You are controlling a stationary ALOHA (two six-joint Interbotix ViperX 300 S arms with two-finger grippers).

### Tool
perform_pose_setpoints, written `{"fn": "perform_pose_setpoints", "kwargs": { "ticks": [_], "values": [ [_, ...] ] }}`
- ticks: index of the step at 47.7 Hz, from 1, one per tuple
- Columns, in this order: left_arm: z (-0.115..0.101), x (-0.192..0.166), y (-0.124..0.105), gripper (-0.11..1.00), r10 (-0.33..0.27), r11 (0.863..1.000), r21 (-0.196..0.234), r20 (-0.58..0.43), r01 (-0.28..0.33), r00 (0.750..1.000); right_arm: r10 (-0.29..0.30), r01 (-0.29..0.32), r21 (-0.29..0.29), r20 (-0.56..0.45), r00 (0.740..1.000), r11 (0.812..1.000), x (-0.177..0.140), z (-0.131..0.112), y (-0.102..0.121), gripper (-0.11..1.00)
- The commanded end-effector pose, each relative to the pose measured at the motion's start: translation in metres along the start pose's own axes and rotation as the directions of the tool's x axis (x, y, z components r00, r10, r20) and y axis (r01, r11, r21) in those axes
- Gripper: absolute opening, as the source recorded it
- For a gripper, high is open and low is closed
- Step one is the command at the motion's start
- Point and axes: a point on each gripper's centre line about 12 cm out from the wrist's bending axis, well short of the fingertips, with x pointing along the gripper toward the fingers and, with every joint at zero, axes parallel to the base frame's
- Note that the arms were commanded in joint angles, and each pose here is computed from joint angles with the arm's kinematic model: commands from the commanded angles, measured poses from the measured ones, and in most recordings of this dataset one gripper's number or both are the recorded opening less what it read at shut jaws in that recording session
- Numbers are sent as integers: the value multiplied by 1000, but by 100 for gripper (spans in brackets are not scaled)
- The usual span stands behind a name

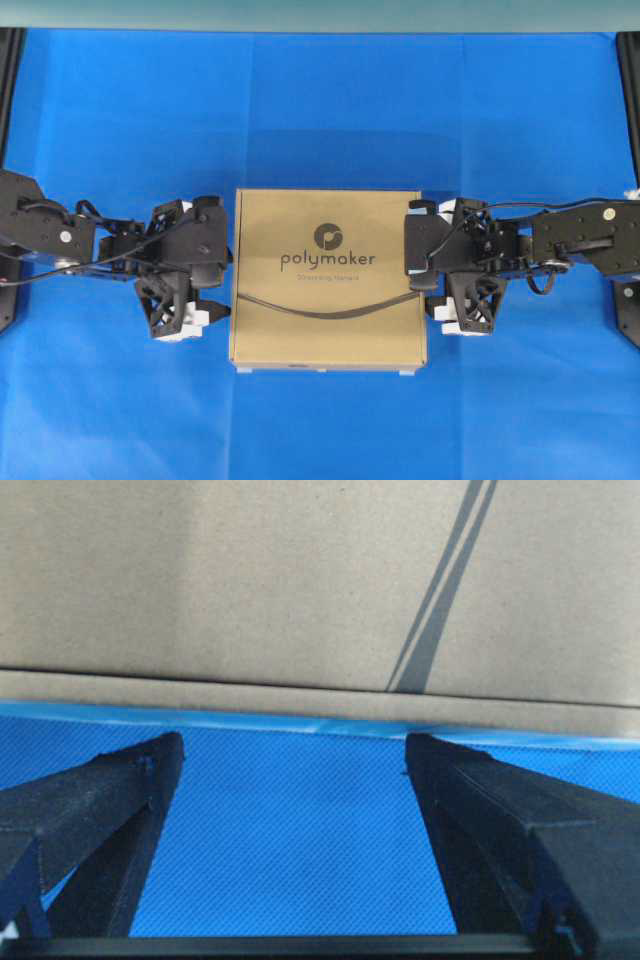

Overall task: Lift up the cardboard box by clamping it between your arms.
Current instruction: 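Press both grippers against opposite sides of the polymaker box, then raise both arms together, lifting the clamped box off the table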

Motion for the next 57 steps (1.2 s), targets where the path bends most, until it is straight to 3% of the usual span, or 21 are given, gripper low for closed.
{"fn": "perform_pose_setpoints", "kwargs": {
  "ticks": [1, 25, 30, 36, 46, 57],
  "values": [
    [17, 1, 2, 87, 5, 1000, -7, 42, -4, 999, -3, 3, 3, 54, 999, 1000, -4, 16, -1, 100],
    [28, -5, 9, 87, 22, 1000, -12, 13, -21, 1000, -3, 2, 19, 77, 997, 1000, -9, 23, -1, 100],
    [33, -9, 9, 87, 24, 1000, 11, 12, -24, 1000, -3, 2, 19, 93, 996, 1000, -14, 27, -2, 100],
    [43, -18, 10, 86, 25, 999, 30, 25, -26, 999, -4, 1, 23, 106, 994, 1000, -24, 34, -2, 100],
    [59, -33, 10, 86, 28, 999, 34, 45, -29, 999, 1, -3, 21, 69, 998, 1000, -43, 43, -1, 100],
    [73, -51, 10, 86, 30, 999, 35, 42, -32, 999, 4, -7, 21, 97, 995, 1000, -73, 59, -1, 100]
  ]
}}
